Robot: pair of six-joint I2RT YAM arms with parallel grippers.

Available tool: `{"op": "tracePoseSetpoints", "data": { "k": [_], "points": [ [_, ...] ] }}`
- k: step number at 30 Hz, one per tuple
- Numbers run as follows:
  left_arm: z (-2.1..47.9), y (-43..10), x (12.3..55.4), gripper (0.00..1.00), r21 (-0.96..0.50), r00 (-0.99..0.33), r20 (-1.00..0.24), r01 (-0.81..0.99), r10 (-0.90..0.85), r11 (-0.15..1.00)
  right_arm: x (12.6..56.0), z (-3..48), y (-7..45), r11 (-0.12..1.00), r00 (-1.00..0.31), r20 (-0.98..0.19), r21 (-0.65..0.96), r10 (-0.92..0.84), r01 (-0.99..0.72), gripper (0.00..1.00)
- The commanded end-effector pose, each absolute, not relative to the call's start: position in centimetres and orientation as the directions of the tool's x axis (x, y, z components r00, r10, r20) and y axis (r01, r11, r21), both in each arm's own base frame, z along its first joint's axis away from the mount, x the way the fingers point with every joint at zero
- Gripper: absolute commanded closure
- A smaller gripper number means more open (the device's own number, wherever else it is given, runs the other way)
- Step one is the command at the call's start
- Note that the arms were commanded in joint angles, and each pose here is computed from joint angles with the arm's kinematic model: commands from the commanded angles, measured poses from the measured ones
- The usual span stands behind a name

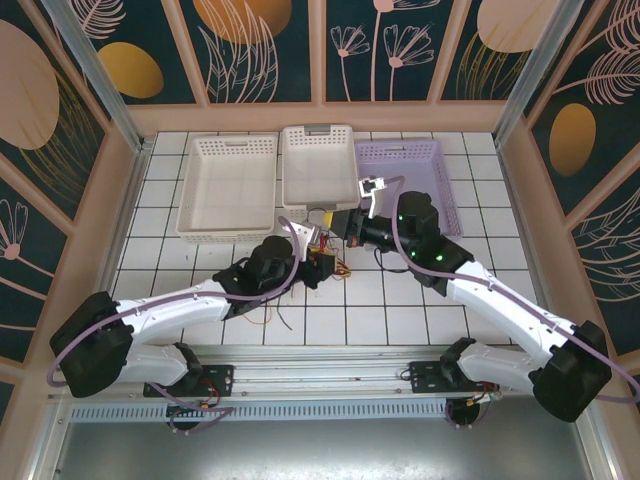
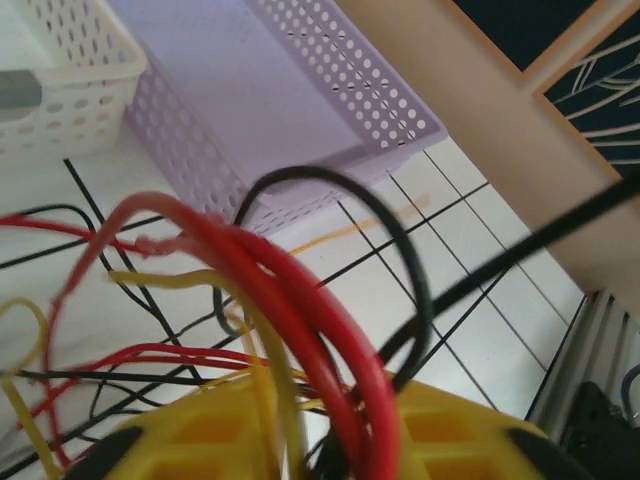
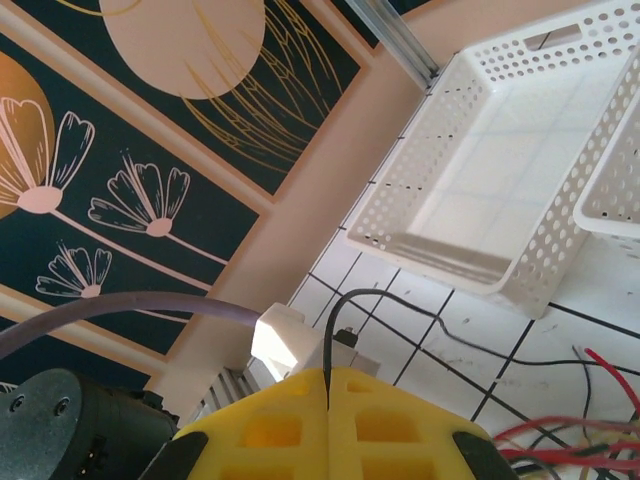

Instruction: Untangle the cables

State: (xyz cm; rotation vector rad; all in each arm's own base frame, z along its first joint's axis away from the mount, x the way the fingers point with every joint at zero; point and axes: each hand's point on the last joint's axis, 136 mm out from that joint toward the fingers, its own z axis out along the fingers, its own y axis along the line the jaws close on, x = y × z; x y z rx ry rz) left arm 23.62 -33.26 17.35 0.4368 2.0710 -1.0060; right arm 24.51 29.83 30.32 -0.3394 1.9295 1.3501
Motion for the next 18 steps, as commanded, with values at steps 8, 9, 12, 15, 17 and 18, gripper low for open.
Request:
{"op": "tracePoseSetpoints", "data": {
  "k": [8, 9, 12, 15, 17, 18],
  "points": [
    [21.6, -31.4, 24.4, 1.0, -0.592, -0.612, -0.759, 0.504, -0.224, 0.629, 24.9, 31.8, 27.5, 0.497, -0.639, -0.73, 0.66, 0.244, -0.563, 1.0],
    [22.3, -31.0, 24.3, 1.0, -0.621, -0.612, -0.745, 0.488, -0.267, 0.614, 24.8, 31.8, 27.1, 0.498, -0.635, -0.732, 0.658, 0.245, -0.565, 0.98],
    [24.0, -29.9, 24.1, 1.0, -0.679, -0.606, -0.71, 0.458, -0.358, 0.573, 24.3, 32.1, 25.6, 0.493, -0.612, -0.744, 0.651, 0.267, -0.576, 0.68],
    [25.3, -29.2, 23.8, 1.0, -0.721, -0.6, -0.68, 0.444, -0.42, 0.532, 24.2, 31.8, 23.8, 0.504, -0.602, -0.74, 0.659, 0.301, -0.558, 0.5],
    [26.0, -28.6, 23.9, 1.0, -0.747, -0.595, -0.656, 0.423, -0.465, 0.513, 23.9, 31.2, 23.2, 0.486, -0.614, -0.73, 0.67, 0.298, -0.561, 0.44],
    [26.4, -28.3, 23.9, 1.0, -0.765, -0.593, -0.637, 0.408, -0.492, 0.498, 23.5, 30.7, 23.3, 0.468, -0.624, -0.728, 0.674, 0.284, -0.572, 0.43]
  ]
}}
